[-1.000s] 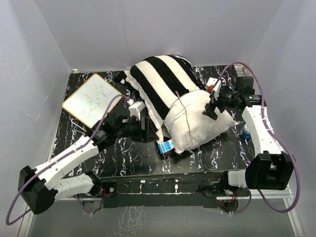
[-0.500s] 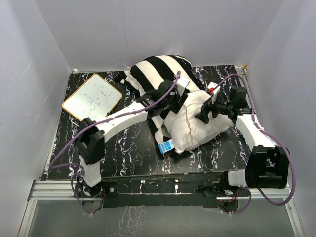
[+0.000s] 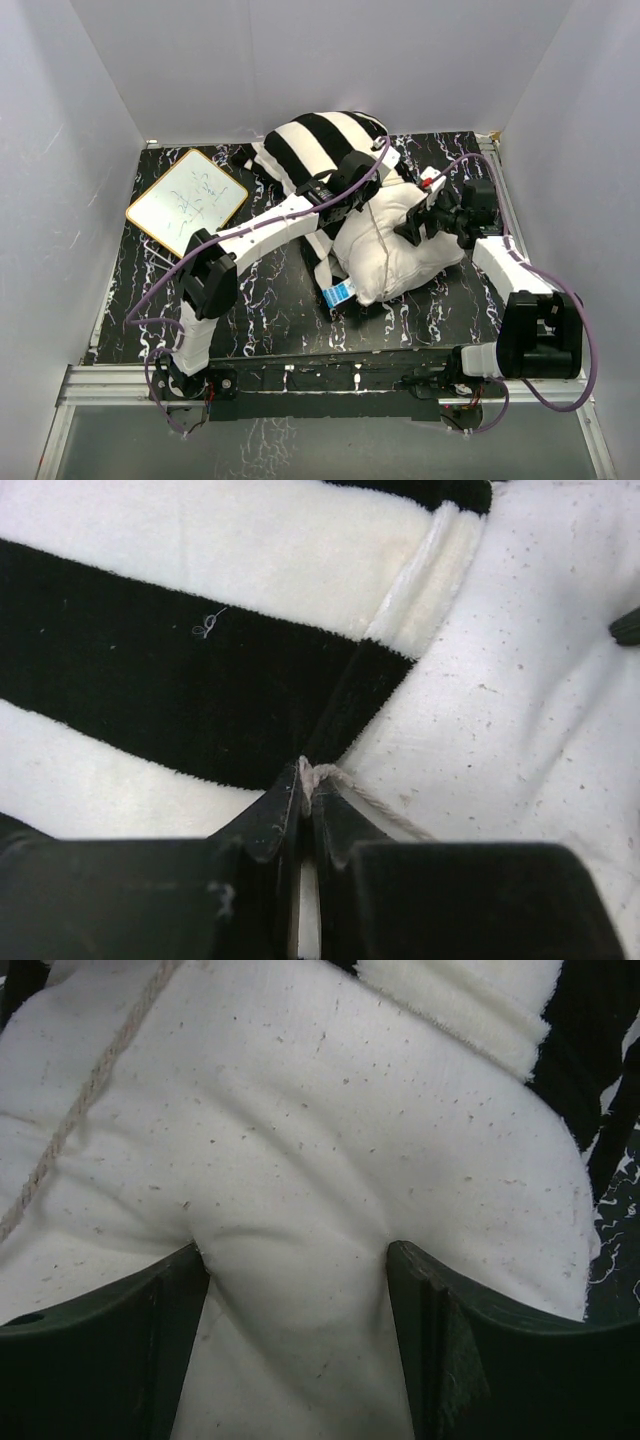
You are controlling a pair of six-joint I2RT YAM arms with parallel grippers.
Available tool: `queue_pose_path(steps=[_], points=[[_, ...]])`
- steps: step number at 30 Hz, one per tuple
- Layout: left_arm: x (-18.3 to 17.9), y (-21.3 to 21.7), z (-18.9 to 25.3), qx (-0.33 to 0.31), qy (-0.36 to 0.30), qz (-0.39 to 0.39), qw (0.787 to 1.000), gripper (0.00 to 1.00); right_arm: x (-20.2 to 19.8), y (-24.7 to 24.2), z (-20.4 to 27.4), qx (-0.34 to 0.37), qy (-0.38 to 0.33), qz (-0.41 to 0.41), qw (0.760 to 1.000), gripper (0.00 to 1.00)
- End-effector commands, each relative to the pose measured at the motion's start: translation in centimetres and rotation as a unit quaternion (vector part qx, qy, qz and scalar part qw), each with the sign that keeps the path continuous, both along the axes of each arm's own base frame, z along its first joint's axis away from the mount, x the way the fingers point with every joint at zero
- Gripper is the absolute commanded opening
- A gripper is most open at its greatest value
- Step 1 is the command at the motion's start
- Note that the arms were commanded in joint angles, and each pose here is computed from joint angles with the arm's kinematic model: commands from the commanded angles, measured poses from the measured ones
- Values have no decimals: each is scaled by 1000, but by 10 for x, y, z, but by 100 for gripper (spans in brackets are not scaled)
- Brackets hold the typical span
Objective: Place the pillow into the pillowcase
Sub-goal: Stuff the pillow into the pillowcase.
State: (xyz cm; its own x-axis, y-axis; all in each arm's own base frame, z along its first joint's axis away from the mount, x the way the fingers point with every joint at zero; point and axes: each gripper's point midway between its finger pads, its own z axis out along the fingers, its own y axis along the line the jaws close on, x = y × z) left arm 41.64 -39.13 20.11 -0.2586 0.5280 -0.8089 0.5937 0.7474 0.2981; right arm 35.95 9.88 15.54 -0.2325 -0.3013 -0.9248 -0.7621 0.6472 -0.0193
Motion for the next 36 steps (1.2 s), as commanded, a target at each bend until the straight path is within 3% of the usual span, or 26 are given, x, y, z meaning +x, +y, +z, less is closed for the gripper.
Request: queue_pose_path(steps=[1,2,5,7,12,15,18,21,23,27,30,33,36], points=[[-11,-6,32,-29,7,-34,999,0,28,-4,-10,-27,-15,-37,999,65],[-21,-16,37,-48,22,-69,996,0,32,-2,-10,-21,-11,-34,999,57],[-54,-42,57,-109,64,-160,979,0,46,10,-2,22,9,-22,999,21],[-81,-59,78,-160,95,-223,957,0,61,18,26,63,-10,-22,998,11],[-152,-84,131,-288,179,-350,873,0,75,47,125,206,-59,-12,977,8],[-183,-86,140,-334,220,-386,831,0,75,57,149,258,-63,-17,964,8],[-201,-81,133,-377,255,-391,800,0,73,64,116,262,-36,-36,964,8],[-194,-68,87,-378,280,-345,812,0,57,70,45,229,30,-28,973,9],[-185,-53,47,-387,316,-299,813,0,40,72,15,191,54,15,980,13],[-173,-28,-8,-397,347,-238,816,0,-3,55,2,120,91,118,982,48],[-174,-20,-37,-378,364,-216,823,0,-27,32,31,74,40,170,982,69],[-174,-18,-52,-363,375,-204,828,0,-42,4,68,59,18,160,985,80],[-174,-17,-54,-358,374,-206,830,0,-31,-38,84,36,15,83,996,94]])
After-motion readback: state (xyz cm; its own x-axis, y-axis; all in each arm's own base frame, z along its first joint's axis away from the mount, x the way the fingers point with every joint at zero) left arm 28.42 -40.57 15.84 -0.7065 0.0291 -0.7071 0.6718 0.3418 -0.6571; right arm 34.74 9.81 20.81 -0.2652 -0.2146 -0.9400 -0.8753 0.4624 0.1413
